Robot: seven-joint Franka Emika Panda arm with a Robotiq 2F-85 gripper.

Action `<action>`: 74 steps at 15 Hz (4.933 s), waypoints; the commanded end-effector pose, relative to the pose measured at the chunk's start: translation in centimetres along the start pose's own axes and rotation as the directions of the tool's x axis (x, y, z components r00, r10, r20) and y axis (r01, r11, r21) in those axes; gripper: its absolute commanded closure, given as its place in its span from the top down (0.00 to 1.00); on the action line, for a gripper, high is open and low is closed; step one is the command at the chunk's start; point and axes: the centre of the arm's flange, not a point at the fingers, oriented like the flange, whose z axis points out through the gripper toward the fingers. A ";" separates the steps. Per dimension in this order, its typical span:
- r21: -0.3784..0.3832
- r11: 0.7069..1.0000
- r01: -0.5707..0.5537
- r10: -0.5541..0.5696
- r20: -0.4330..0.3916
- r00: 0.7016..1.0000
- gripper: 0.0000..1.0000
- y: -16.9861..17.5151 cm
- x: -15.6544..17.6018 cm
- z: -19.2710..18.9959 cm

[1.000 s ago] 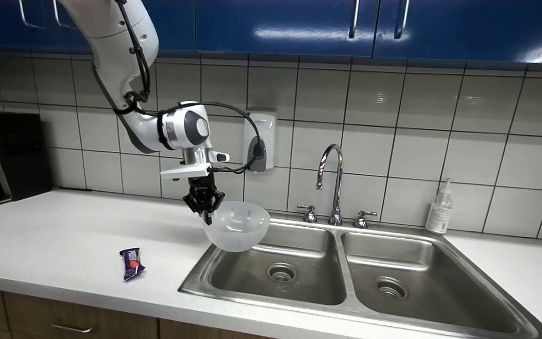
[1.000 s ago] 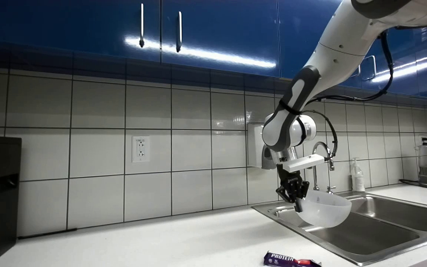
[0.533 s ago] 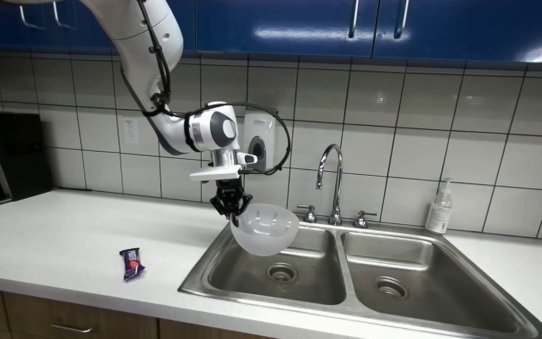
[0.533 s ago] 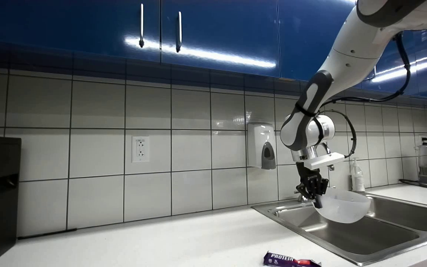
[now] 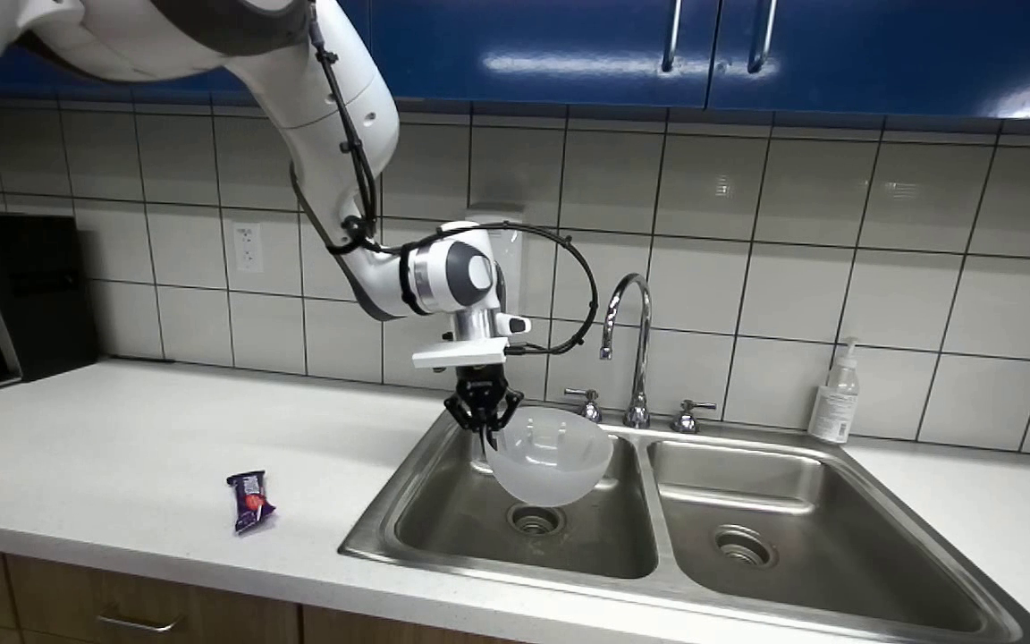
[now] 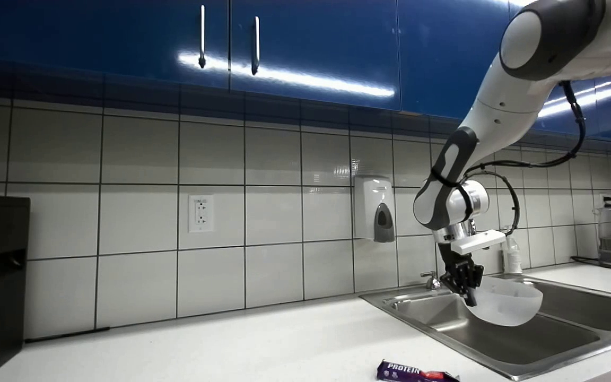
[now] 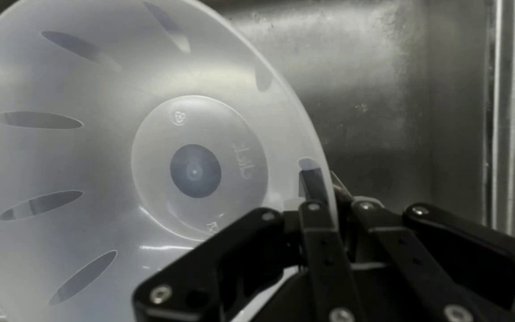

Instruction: Put the bowl inside the sink

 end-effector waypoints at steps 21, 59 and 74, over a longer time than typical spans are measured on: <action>-0.044 0.998 0.034 -0.030 0.084 0.996 0.02 -1.7 5.6 11.3; 0.165 0.986 0.035 -0.044 0.052 0.998 1.00 -0.6 -14.1 -2.9; 0.188 0.981 0.054 -0.063 0.041 0.997 1.00 -4.3 -22.9 -3.6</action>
